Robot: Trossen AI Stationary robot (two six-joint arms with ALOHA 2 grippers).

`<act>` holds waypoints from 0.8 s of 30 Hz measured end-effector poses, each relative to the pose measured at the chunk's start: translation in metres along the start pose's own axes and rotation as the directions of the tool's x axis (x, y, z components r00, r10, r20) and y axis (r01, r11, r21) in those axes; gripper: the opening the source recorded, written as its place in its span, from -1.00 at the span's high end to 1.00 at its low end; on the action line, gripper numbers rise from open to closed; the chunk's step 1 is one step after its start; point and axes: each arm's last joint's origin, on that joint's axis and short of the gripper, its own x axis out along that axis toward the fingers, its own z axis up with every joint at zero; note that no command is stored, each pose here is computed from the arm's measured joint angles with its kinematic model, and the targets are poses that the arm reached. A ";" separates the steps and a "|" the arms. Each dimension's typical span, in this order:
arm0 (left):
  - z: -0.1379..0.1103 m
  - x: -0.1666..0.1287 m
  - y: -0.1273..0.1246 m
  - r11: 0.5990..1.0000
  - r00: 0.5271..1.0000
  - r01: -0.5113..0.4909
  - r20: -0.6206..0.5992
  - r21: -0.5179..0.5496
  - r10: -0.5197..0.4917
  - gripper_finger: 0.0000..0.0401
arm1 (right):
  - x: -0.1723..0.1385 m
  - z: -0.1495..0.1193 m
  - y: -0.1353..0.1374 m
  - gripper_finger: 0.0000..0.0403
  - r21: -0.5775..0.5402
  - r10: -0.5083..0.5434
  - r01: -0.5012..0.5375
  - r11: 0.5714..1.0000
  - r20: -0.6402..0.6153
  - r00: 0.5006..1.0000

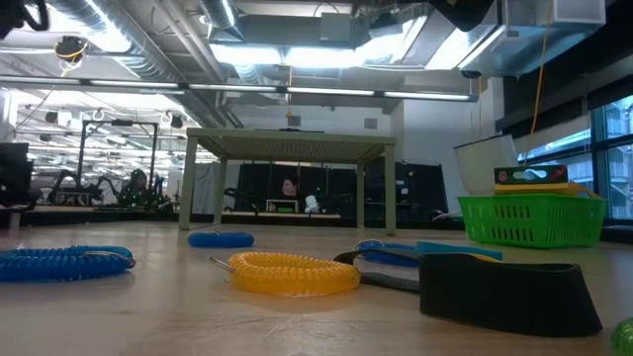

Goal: Pick & Place Office Desk Supplies
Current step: Put the blue spring rubber band into the blue bin

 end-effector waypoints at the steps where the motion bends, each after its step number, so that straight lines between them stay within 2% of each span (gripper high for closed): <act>1: 0.002 0.000 0.000 1.000 1.000 0.001 -0.002 -0.016 -0.001 0.27 | 0.000 0.000 -0.001 -0.04 0.001 -0.009 0.009 1.000 0.005 1.000; 6: 0.014 -0.004 0.002 0.997 0.999 0.021 -0.031 -0.068 -0.023 0.28 | 0.002 -0.002 -0.006 -0.04 0.037 -0.020 0.022 0.999 -0.042 0.999; 10: 0.022 -0.009 0.002 0.998 0.999 0.043 -0.019 -0.040 -0.043 0.28 | 0.005 -0.009 -0.014 -0.04 0.101 -0.057 0.071 0.992 -0.136 0.989; 14: 0.029 -0.012 0.001 0.998 0.997 0.069 0.027 -0.012 -0.069 0.27 | 0.023 -0.018 -0.018 -0.04 0.103 -0.106 0.127 0.986 -0.186 0.977; 19: 0.038 -0.013 -0.005 0.990 0.986 0.134 0.096 0.043 -0.137 0.28 | 0.055 -0.038 -0.016 -0.04 -0.049 -0.095 0.085 0.995 -0.287 0.953; 24: 0.041 -0.015 -0.013 0.976 0.968 0.200 0.137 0.091 -0.211 0.27 | 0.082 -0.056 -0.015 -0.04 -0.185 -0.111 0.051 0.982 -0.331 0.937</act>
